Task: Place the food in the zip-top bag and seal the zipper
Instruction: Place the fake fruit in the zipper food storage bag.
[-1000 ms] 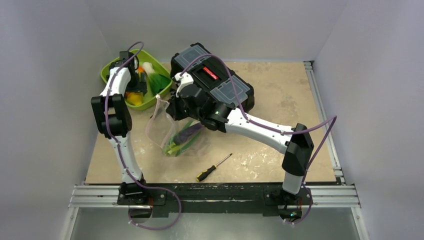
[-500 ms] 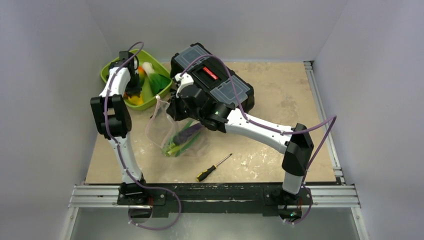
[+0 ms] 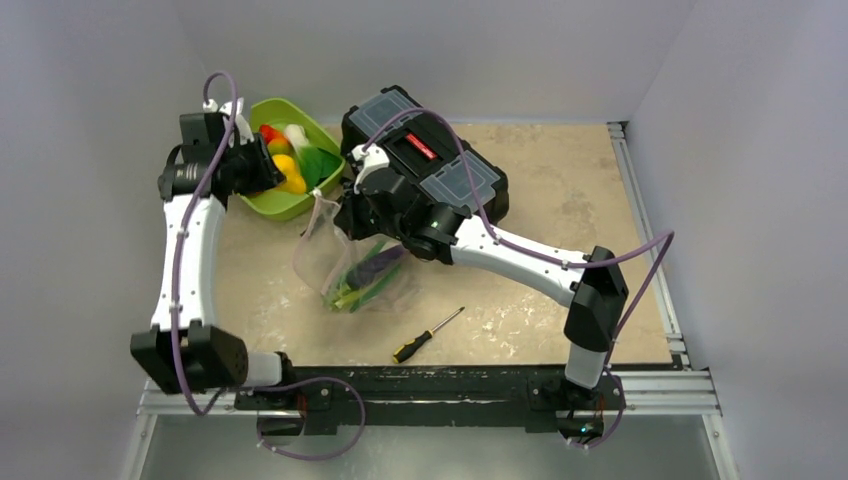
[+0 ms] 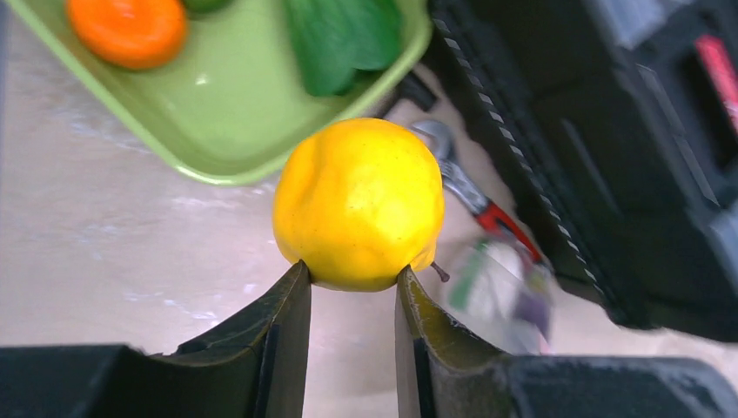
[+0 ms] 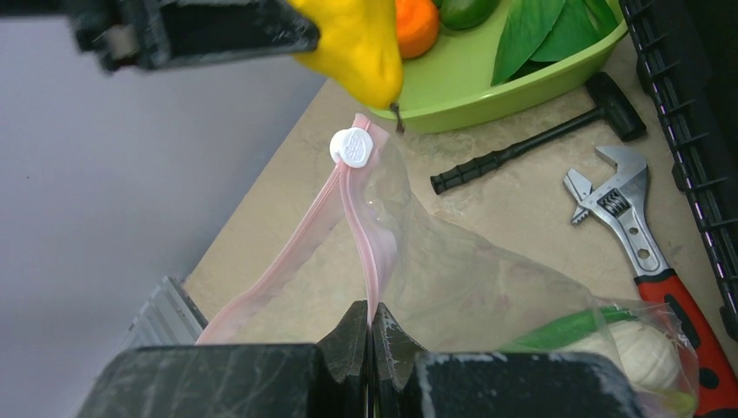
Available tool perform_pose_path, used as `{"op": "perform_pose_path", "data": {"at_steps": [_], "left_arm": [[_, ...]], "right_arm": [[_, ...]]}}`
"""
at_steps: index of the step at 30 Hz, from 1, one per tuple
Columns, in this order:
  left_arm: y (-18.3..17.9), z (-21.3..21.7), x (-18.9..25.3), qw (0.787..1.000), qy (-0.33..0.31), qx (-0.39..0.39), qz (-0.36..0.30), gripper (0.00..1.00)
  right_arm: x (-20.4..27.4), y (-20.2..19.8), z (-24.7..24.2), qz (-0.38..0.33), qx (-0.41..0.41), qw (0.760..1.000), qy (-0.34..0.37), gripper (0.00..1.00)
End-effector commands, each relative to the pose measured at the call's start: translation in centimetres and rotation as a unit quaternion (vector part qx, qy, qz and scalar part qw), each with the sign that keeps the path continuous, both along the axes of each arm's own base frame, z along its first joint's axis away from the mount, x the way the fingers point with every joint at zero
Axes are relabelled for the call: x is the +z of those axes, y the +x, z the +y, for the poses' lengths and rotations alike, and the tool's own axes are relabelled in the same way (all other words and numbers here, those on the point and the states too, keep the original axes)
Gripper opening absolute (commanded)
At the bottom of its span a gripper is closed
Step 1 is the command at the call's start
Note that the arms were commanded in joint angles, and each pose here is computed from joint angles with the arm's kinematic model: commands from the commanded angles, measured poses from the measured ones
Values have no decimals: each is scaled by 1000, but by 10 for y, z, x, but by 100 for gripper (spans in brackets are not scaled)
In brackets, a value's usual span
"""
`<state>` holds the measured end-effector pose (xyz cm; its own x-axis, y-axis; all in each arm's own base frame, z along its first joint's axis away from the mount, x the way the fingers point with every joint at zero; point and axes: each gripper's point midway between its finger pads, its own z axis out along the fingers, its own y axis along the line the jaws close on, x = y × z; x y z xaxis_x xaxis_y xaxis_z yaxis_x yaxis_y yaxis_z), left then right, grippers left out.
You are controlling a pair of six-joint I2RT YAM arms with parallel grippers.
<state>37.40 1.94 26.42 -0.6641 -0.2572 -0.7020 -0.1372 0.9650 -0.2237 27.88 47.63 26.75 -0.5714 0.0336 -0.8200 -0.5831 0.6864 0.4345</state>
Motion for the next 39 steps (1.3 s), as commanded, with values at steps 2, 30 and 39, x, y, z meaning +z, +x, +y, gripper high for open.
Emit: {"op": "perform_pose_path", "data": {"at_steps": [2,30,39], "left_arm": [[-55,-65,47,986,-101,-90,-93,0],[-174,-130,62,942,-53,-292,-158,0],[-163,-126,20,957,-59,-282,-21,0]], "right_arm": [[46,5,-12,-24,-15,998,52,0],[69,-3,-16,-45,50,994,85,0],[79,-4,-26,-78,49,992,90,0]]}}
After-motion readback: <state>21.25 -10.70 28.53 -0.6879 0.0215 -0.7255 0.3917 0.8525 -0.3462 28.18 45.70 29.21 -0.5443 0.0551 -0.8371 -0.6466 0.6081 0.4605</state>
